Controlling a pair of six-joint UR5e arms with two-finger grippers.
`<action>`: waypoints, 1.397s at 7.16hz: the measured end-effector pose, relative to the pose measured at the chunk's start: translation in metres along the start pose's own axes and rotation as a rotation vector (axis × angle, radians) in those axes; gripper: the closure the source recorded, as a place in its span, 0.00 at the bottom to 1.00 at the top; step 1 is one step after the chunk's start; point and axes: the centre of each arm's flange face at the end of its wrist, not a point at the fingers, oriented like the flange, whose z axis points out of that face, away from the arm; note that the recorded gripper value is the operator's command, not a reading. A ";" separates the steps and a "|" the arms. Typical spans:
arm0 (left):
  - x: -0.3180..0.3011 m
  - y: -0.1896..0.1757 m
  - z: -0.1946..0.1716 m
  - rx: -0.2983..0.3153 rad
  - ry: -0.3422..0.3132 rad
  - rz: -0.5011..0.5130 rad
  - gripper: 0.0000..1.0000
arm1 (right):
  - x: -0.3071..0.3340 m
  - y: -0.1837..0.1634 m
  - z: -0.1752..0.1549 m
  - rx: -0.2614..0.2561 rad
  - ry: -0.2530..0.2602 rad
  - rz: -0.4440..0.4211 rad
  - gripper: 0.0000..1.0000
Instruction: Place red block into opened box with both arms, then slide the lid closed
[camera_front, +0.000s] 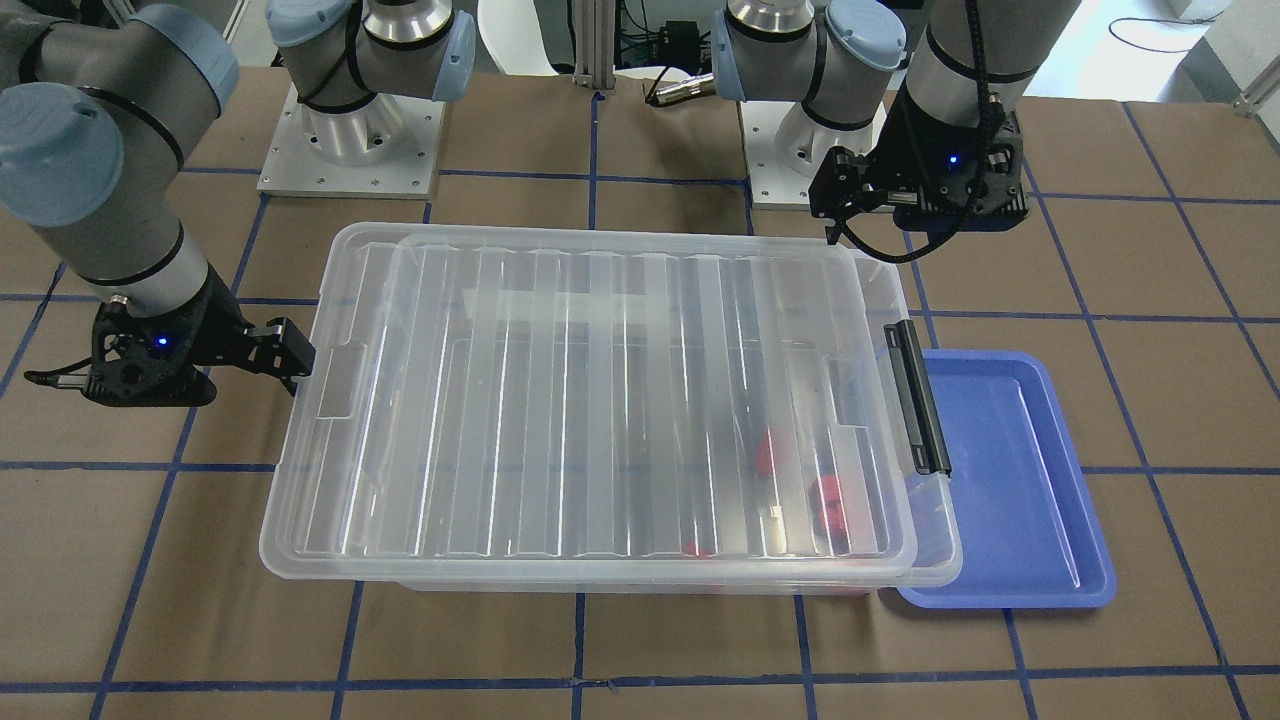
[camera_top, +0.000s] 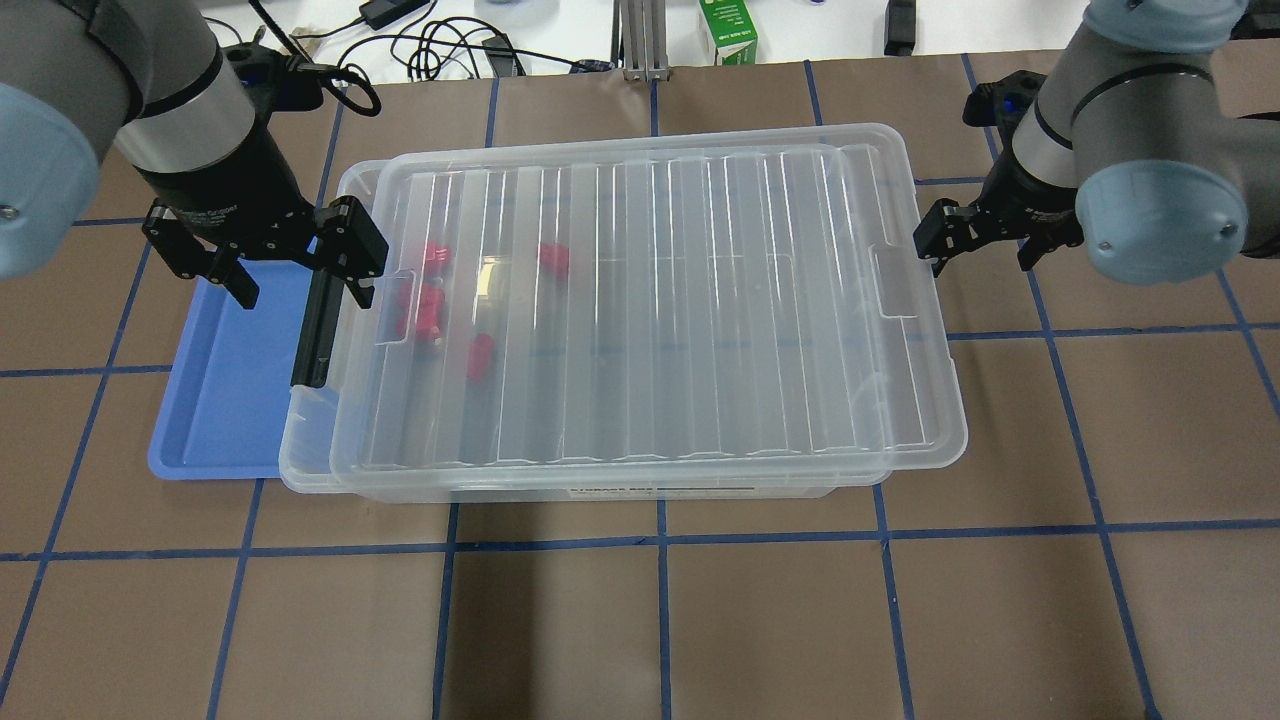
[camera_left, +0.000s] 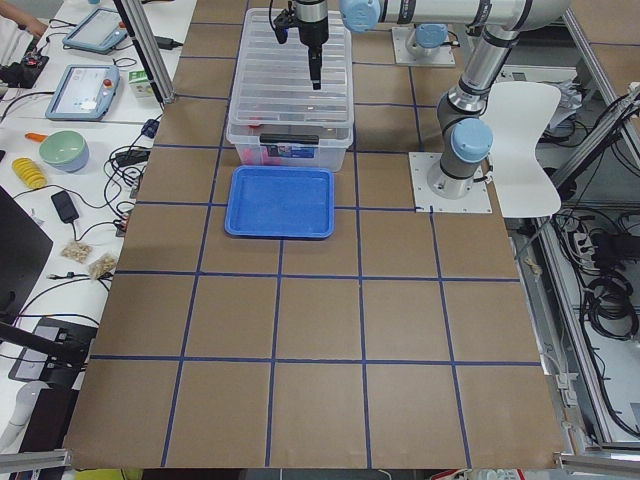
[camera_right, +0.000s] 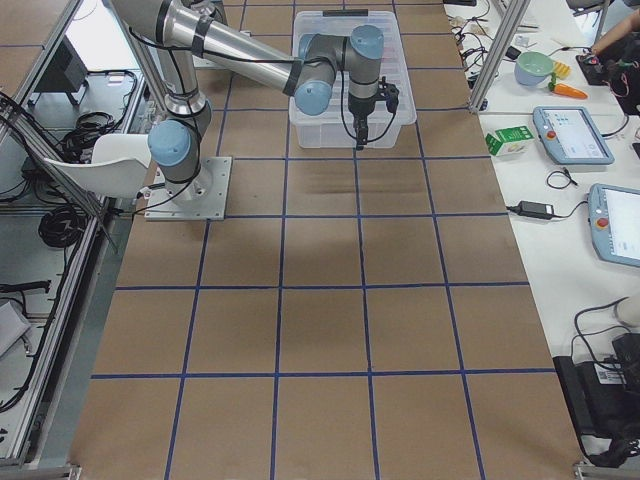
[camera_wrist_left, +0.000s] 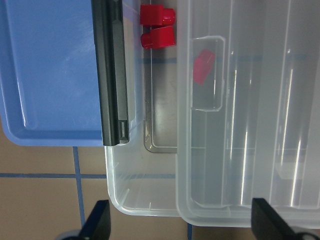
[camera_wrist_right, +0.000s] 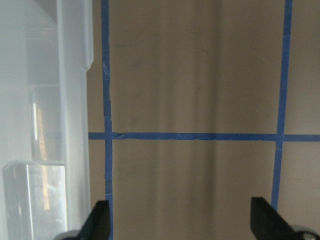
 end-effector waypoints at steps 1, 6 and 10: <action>0.000 0.000 0.000 0.000 0.000 0.000 0.00 | -0.012 -0.002 0.001 0.010 0.001 -0.017 0.00; 0.000 0.001 0.000 -0.003 -0.002 0.002 0.00 | -0.012 -0.012 -0.032 0.025 0.014 -0.028 0.00; 0.000 0.000 0.000 0.000 0.000 0.001 0.00 | -0.015 0.017 -0.148 0.021 0.006 -0.026 0.00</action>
